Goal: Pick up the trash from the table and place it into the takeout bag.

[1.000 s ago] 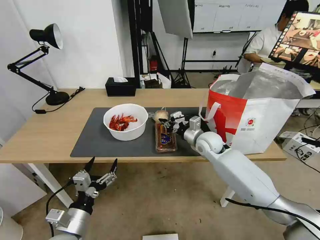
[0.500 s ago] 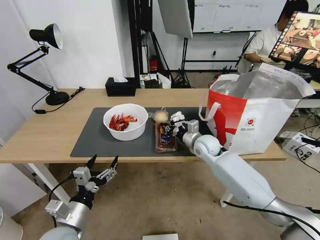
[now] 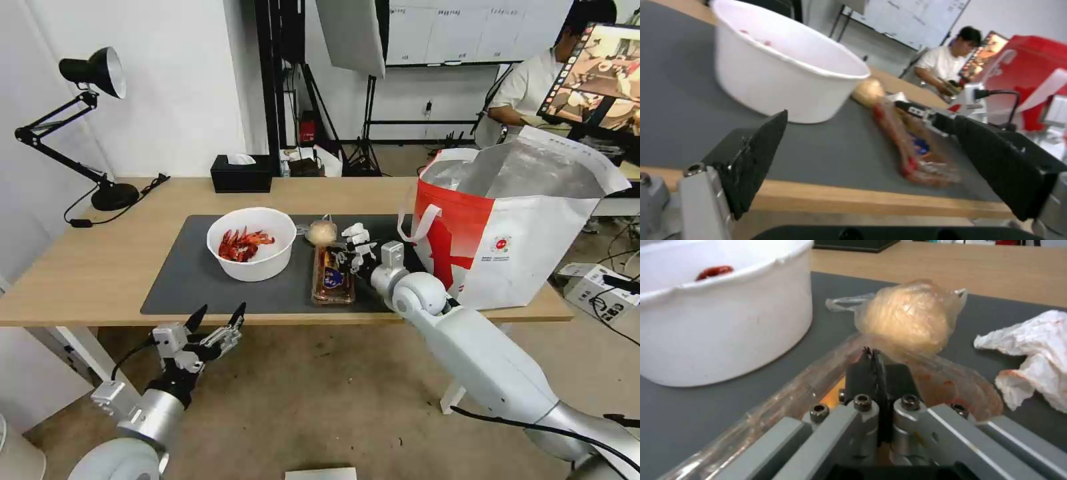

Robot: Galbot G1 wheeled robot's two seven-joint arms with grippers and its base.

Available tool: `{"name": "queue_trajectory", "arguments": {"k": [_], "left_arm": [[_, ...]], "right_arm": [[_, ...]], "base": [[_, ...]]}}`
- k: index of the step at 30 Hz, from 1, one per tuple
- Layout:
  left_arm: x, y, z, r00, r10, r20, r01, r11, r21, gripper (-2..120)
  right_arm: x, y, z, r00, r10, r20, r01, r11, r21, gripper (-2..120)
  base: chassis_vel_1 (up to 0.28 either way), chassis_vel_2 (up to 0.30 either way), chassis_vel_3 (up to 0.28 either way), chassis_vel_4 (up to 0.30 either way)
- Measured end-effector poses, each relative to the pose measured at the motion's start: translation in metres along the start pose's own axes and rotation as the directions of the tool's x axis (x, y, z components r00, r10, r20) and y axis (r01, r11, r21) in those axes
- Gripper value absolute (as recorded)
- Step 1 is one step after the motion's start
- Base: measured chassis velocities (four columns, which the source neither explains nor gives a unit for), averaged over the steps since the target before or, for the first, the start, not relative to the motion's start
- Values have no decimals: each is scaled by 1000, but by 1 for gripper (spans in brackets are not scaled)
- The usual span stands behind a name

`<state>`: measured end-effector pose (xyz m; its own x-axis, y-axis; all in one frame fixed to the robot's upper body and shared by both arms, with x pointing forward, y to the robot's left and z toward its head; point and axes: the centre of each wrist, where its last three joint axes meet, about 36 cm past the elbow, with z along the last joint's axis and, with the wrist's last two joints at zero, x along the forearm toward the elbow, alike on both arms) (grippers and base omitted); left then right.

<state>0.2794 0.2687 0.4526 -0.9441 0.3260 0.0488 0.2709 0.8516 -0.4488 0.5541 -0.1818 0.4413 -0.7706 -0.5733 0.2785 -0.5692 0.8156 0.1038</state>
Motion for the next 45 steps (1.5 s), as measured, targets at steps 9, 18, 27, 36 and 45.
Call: {"name": "queue_trajectory", "arguments": {"k": [9, 18, 27, 36, 45], "left_arm": [[-36, 2, -23, 978, 184, -94, -160, 963, 216, 100], [-75, 20, -26, 928, 302, -218, -201, 898, 391, 100], [-94, 42, -26, 943, 234, -237, -118, 901, 418, 100], [-109, 44, -34, 944, 239, -229, -121, 893, 434, 100], [-125, 37, -28, 936, 258, -240, -132, 888, 440, 100]], "right_arm": [[13, -7, -11, 1000, 9, 30, -10, 1000, 1, 0], [18, -16, -4, 1000, 3, -9, -3, 997, 71, 0], [-5, 2, -10, 998, -55, -11, 55, 995, 81, 0], [-12, 7, -15, 998, -57, -7, 58, 995, 86, 0], [-4, 0, -12, 1000, -24, -8, 25, 996, 81, 0]], "base": [[0, 0, 0, 0], [0, 0, 0, 0], [0, 0, 0, 0], [0, 0, 0, 0], [0, 0, 0, 0]]}}
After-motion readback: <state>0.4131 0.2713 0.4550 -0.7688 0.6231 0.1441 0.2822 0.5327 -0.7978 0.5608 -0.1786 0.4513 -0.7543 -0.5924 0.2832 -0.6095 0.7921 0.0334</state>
